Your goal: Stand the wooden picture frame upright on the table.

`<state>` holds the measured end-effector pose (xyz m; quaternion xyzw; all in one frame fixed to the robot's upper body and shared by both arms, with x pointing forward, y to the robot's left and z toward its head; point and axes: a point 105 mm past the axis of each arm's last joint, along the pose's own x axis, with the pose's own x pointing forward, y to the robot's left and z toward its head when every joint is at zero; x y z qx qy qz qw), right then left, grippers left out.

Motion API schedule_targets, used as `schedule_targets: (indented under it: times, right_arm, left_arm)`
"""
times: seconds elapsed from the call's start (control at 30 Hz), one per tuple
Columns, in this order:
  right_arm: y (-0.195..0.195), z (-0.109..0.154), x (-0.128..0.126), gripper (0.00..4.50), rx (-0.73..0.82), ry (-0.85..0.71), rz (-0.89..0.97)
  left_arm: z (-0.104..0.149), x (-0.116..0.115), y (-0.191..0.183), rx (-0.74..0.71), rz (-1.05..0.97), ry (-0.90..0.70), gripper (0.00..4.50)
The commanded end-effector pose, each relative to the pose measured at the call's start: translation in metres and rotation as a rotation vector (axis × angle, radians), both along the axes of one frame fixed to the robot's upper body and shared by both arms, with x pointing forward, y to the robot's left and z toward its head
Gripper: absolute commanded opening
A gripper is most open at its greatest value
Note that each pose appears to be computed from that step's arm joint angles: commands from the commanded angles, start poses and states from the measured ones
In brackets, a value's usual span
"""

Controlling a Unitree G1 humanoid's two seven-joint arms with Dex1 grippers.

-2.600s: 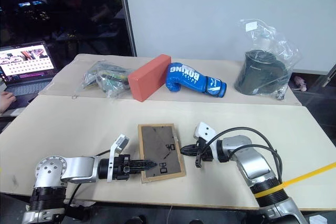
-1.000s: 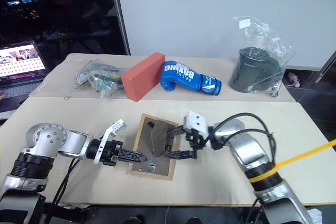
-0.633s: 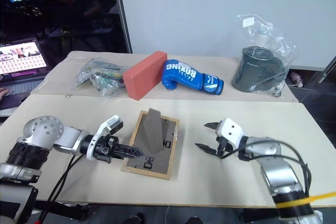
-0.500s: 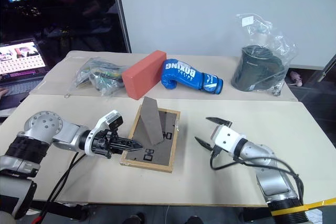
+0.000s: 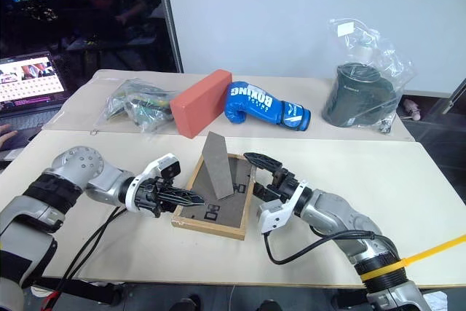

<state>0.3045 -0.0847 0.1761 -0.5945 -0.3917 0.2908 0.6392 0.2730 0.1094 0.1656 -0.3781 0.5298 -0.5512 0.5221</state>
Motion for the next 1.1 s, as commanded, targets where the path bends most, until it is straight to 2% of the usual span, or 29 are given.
schedule_targets:
  times: [0.03, 0.2, 0.3, 0.4, 0.43, 0.5, 0.53, 0.63, 0.67, 0.7, 0.77, 0.8, 0.87, 0.9, 1.03, 1.1]
  right_arm:
    - [0.002, 0.013, -0.005, 3.10, 0.051, -0.026, 0.045]
    - [0.001, 0.013, -0.006, 1.42, 0.069, -0.005, 0.061]
    - [0.000, 0.012, -0.005, 1.31, 0.064, 0.007, 0.062]
    - [-0.004, 0.014, -0.003, 1.31, 0.065, 0.014, 0.055]
    - [-0.005, 0.015, -0.002, 1.31, 0.066, 0.016, 0.054]
    - [-0.008, 0.016, 0.001, 1.24, 0.072, 0.043, 0.050]
    - [-0.009, 0.017, 0.002, 1.23, 0.075, 0.055, 0.050]
    - [-0.015, 0.017, 0.007, 1.23, 0.103, 0.121, 0.039]
    - [-0.018, 0.016, 0.010, 1.23, 0.125, 0.164, 0.029]
    - [-0.023, 0.014, 0.019, 1.23, 0.205, 0.282, 0.002]
    - [-0.028, 0.008, 0.030, 1.23, 0.317, 0.482, -0.012]
    - [-0.029, 0.003, 0.034, 1.23, 0.359, 0.594, -0.016]
    - [-0.027, -0.005, 0.037, 1.23, 0.485, 0.881, 0.027]
    - [-0.028, -0.006, 0.039, 1.23, 0.568, 1.014, 0.055]
    - [-0.029, -0.006, 0.044, 1.23, 0.731, 1.335, 0.105]
    - [-0.032, -0.008, 0.049, 1.23, 0.764, 1.419, 0.073]
  left_arm:
    - [0.006, -0.003, 0.001, -0.017, -0.018, -0.016, 1.16]
    - [0.007, -0.010, 0.006, -0.003, -0.033, -0.112, 1.16]
    - [0.035, -0.006, 0.011, -0.181, 0.013, -0.252, 1.16]
    - [0.039, -0.006, 0.019, -0.171, 0.031, -0.357, 1.16]
    - [0.038, -0.008, 0.022, -0.159, 0.027, -0.375, 2.17]
    - [0.039, -0.004, 0.038, -0.098, 0.052, -0.494, 2.95]
    - [0.039, -0.003, 0.044, -0.075, 0.059, -0.543, 3.19]
    - [0.040, 0.011, 0.072, 0.033, 0.116, -0.780, 4.42]
    - [0.043, 0.014, 0.079, 0.040, 0.128, -0.826, 4.50]
    - [0.049, 0.020, 0.087, 0.030, 0.164, -0.968, 4.50]
    - [0.057, 0.025, 0.096, 0.025, 0.204, -1.153, 4.50]
    - [0.058, 0.026, 0.098, 0.025, 0.216, -1.189, 4.50]
    - [0.071, 0.037, 0.096, -0.037, 0.365, -1.181, 4.50]
    - [0.077, 0.044, 0.094, -0.050, 0.443, -1.225, 4.50]
    - [0.075, 0.051, 0.089, -0.022, 0.552, -1.342, 4.50]
    - [0.065, 0.051, 0.085, 0.025, 0.545, -1.366, 4.50]
